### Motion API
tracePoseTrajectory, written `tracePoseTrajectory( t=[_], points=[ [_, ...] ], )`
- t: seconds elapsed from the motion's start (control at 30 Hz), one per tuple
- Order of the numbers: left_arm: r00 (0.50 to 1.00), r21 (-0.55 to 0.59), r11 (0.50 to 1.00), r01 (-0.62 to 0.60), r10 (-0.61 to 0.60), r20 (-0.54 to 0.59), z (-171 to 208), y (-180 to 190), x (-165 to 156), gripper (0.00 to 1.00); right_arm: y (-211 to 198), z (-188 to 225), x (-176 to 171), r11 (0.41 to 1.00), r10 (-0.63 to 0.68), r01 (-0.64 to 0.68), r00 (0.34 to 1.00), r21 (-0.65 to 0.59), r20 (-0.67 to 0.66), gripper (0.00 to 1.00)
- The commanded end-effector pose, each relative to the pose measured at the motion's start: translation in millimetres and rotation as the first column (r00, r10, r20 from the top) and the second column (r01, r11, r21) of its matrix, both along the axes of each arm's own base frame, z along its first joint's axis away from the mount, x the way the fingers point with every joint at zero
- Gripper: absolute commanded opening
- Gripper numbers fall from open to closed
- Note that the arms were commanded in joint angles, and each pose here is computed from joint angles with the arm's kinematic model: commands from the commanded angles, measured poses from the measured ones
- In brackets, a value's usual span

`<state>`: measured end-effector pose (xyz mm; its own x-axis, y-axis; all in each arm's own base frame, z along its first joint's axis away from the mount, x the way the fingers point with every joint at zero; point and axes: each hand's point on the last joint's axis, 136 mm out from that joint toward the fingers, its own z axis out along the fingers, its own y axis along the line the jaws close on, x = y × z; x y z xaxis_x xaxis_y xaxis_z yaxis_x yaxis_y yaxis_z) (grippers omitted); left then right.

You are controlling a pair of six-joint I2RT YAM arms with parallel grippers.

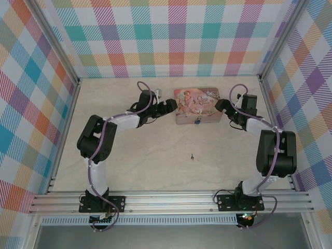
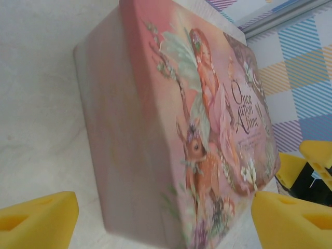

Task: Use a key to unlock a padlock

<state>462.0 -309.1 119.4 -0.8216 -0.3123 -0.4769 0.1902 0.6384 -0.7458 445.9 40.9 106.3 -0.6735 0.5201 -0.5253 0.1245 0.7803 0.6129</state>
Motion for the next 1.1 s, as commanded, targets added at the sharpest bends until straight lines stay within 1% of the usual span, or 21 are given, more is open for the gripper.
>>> tracePoseTrajectory(
  t=[0.0, 0.2, 0.27, 0.43, 0.67, 0.8, 1.07],
  points=[
    [0.999, -0.012, 0.999, 0.043, -0.043, -0.011, 1.5, -18.8, 6.2, 0.86, 11.1, 12.3, 20.6, 1.0, 0.029, -0.03, 0.997, 0.009, 0.067, 0.97],
    [0.995, -0.006, 0.996, 0.088, -0.088, -0.046, -9.6, -39.2, 14.9, 0.84, 27.7, 6.3, 34.0, 0.994, 0.102, -0.104, 0.991, 0.028, 0.083, 0.91],
    [0.994, 0.005, 0.995, 0.096, -0.095, -0.055, -13.8, -42.6, 15.4, 0.84, 36.7, 6.1, 34.1, 0.989, 0.14, -0.142, 0.987, 0.028, 0.085, 0.88],
    [0.992, 0.0, 0.994, 0.111, -0.111, -0.057, -16.2, -46.4, 13.5, 0.82, 51.7, 9.4, 28.4, 0.975, 0.215, -0.22, 0.971, 0.041, 0.104, 0.86],
    [0.992, -0.011, 0.993, 0.117, -0.117, -0.038, -7.8, -43.9, 7.7, 0.77, 73.9, 15.6, 10.3, 0.945, 0.313, -0.321, 0.942, 0.058, 0.118, 0.85],
    [0.994, 0.0, 0.994, 0.106, -0.106, -0.033, -5.6, -36.5, -0.4, 0.76, 88.9, 17.4, -3.5, 0.929, 0.354, -0.364, 0.927, 0.071, 0.122, 0.86],
    [0.997, 0.028, 0.997, 0.07, -0.069, -0.022, 1.5, -8.7, -33.9, 0.76, 121.6, 16.8, -37.0, 0.896, 0.428, -0.438, 0.895, 0.077, 0.124, 0.86]
  ],
)
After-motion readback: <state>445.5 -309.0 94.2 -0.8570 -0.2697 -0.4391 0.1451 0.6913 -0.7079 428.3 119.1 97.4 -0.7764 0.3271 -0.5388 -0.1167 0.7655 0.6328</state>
